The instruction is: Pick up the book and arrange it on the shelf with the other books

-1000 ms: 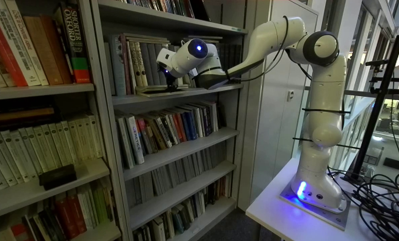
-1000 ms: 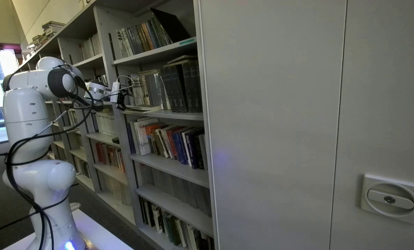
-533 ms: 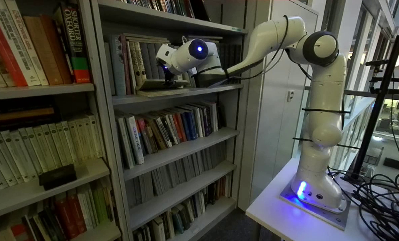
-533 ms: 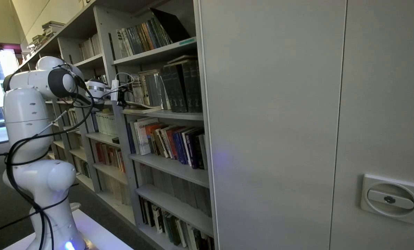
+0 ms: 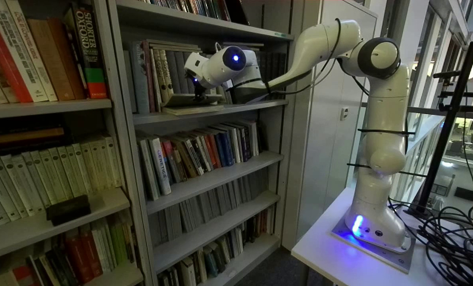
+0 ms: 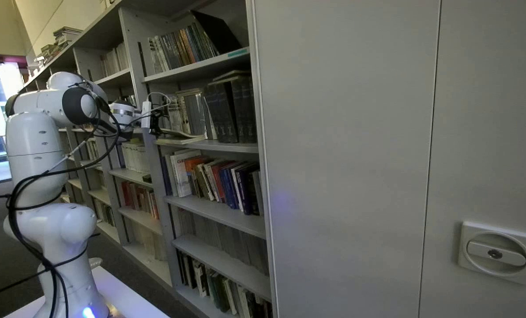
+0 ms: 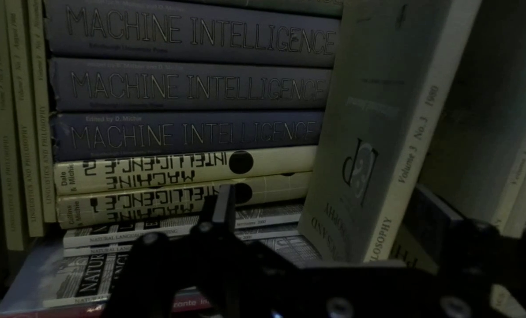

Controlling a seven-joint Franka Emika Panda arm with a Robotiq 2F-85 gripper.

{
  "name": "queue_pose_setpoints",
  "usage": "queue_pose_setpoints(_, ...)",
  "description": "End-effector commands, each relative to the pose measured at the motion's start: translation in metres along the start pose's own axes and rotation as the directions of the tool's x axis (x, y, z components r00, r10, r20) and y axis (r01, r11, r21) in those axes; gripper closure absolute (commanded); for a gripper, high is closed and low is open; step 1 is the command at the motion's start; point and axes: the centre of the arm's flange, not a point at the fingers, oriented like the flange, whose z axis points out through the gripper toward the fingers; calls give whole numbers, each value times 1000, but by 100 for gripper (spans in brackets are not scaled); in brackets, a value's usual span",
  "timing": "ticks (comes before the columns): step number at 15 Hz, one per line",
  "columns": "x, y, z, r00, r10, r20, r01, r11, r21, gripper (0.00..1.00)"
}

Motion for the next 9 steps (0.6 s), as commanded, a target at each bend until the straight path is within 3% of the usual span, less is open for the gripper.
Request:
queue_pose_setpoints(1, 5, 5, 10, 1000, -16, 3, 16, 1000, 9, 0)
queue_pose_setpoints(9, 4, 1, 19, 1000, -23, 15, 23, 1000, 17, 0)
